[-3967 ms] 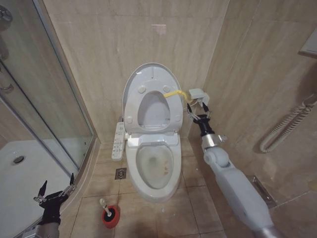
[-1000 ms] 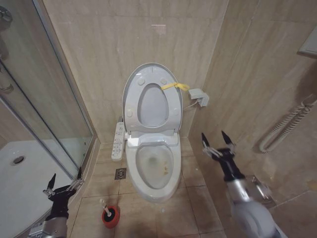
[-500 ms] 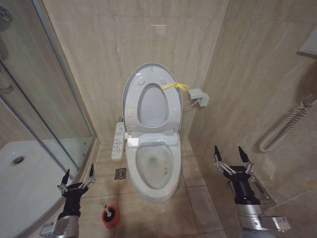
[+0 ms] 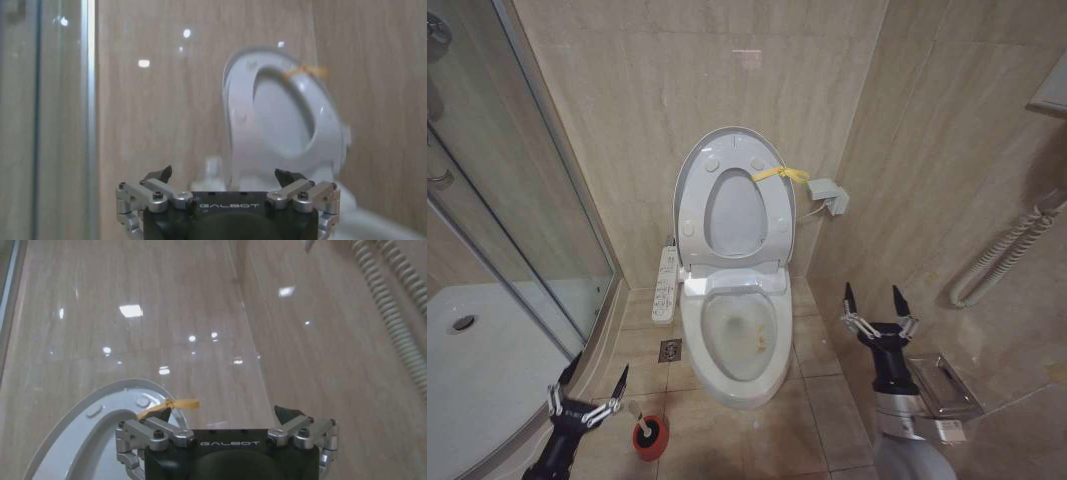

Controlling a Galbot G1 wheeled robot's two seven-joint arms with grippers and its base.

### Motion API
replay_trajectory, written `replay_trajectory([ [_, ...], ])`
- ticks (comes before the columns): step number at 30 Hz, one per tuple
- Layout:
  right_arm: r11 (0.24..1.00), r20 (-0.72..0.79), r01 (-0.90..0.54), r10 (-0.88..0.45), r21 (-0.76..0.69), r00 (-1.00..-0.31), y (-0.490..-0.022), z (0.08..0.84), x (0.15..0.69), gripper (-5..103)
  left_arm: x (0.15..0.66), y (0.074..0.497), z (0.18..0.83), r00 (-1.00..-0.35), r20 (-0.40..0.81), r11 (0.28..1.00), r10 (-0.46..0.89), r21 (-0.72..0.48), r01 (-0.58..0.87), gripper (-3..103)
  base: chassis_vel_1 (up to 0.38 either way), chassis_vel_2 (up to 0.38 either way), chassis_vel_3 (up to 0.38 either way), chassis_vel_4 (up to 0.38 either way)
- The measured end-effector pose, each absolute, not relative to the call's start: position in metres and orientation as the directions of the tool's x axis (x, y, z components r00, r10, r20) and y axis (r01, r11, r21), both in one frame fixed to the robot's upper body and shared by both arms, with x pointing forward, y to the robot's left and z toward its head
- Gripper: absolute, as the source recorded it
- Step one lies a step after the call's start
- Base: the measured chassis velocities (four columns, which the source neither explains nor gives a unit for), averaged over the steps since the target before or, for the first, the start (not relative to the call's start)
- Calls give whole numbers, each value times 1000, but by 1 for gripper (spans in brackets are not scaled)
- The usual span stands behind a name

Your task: Open the toilet lid, clean the toilet bowl with a toilet brush, close the toilet lid, and flush.

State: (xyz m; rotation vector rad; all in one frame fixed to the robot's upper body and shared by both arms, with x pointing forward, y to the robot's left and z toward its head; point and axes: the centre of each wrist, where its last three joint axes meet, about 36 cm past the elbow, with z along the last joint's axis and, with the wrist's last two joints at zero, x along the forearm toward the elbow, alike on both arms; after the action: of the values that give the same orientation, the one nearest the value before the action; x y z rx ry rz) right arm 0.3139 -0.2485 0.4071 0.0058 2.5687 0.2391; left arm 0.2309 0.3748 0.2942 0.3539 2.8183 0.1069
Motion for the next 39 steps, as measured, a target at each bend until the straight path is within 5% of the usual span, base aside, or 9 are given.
replay_trajectory([
  [9, 982, -522, -59, 45, 181, -852, -242, 398, 329, 100, 251, 415, 204, -937, -178, 947, 301, 167, 273, 100, 0, 0, 0, 0],
  [19, 984, -497, -52, 40, 170, -867, -242, 385, 334, 100, 277, 383, 141, -950, -53, 945, 309, 126, 300, 100, 0, 0, 0, 0],
  [39, 986, -495, -49, 36, 157, -868, -247, 383, 333, 100, 270, 363, 118, -977, 16, 968, 211, 137, 211, 100, 0, 0, 0, 0],
])
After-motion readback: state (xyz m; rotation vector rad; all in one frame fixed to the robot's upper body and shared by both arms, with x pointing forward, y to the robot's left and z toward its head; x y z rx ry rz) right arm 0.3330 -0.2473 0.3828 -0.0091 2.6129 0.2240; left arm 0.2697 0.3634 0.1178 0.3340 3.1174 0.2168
